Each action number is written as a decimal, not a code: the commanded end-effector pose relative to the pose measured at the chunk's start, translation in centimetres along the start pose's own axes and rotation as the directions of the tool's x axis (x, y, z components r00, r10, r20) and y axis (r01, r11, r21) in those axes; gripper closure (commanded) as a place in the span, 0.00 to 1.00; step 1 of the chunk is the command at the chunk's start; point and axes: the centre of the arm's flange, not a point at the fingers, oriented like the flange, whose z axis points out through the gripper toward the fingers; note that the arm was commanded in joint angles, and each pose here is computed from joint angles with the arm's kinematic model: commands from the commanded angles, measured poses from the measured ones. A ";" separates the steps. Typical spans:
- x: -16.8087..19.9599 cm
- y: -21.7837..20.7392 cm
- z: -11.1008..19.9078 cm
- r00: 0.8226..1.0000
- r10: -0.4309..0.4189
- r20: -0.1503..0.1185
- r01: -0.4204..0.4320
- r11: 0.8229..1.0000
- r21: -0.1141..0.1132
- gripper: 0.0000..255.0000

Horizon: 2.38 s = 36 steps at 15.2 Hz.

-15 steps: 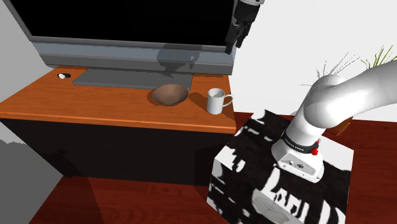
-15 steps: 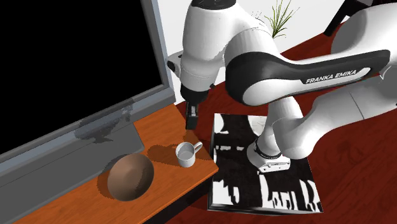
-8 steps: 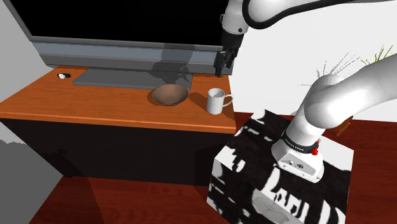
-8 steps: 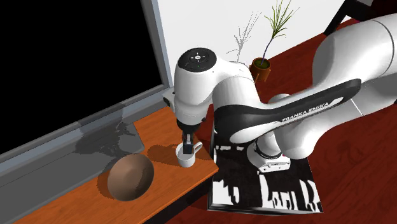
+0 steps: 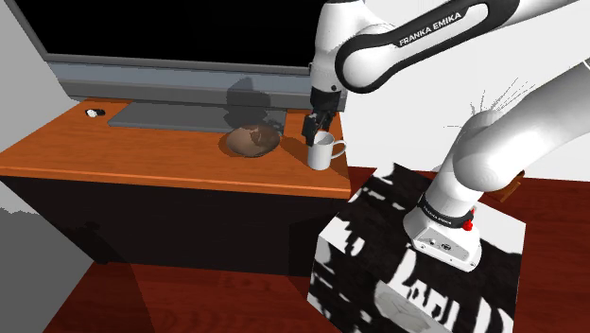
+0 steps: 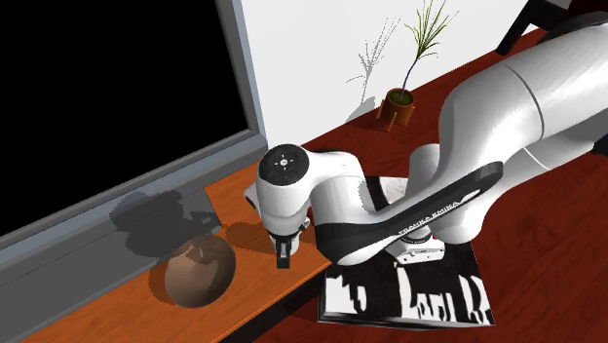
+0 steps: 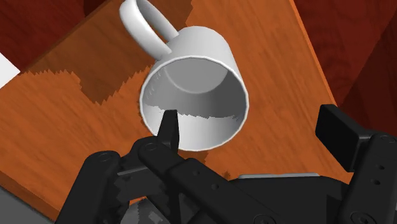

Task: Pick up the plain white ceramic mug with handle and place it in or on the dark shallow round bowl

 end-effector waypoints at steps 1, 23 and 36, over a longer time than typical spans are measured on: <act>0.0 -0.3 1.2 1.000 0.000 0.002 0.000 1.000 -0.001 0.00; -0.1 -0.3 4.2 1.000 0.000 0.002 0.000 1.000 -0.001 1.00; 0.4 -0.2 -2.1 1.000 0.000 0.002 0.000 1.000 -0.001 1.00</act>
